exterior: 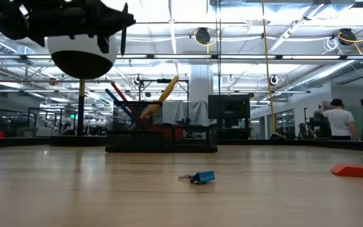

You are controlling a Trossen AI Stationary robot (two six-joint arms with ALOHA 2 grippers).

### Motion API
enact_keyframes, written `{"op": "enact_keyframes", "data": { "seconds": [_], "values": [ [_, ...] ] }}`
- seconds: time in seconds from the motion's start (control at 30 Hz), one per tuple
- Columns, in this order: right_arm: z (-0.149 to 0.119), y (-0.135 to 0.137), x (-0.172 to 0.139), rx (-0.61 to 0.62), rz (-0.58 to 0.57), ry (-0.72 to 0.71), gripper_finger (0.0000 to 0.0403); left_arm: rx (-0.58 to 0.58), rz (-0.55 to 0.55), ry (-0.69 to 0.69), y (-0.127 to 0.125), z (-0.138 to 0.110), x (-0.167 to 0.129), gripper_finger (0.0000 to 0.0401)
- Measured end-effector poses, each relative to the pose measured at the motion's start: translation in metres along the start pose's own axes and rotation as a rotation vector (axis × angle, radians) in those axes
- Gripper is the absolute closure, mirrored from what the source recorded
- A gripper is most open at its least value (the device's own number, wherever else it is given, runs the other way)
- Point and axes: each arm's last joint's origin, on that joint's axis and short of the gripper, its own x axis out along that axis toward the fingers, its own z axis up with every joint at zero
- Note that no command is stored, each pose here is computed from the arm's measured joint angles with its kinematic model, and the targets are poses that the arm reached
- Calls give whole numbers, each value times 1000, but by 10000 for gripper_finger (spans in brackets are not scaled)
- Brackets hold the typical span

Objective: Pick and place office supplies into organizer
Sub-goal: Put the black pen into the black organizer

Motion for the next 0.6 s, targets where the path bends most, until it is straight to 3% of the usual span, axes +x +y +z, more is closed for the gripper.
{"op": "enact_keyframes", "data": {
  "seconds": [0.33,0.6],
  "values": [
    [-1,-1,0,21,-24,-7,248,-23,13,69,27,-21,11,389],
    [-2,-2,0,55,-31,1,248,-23,-55,77,37,-37,23,395]
  ]
}}
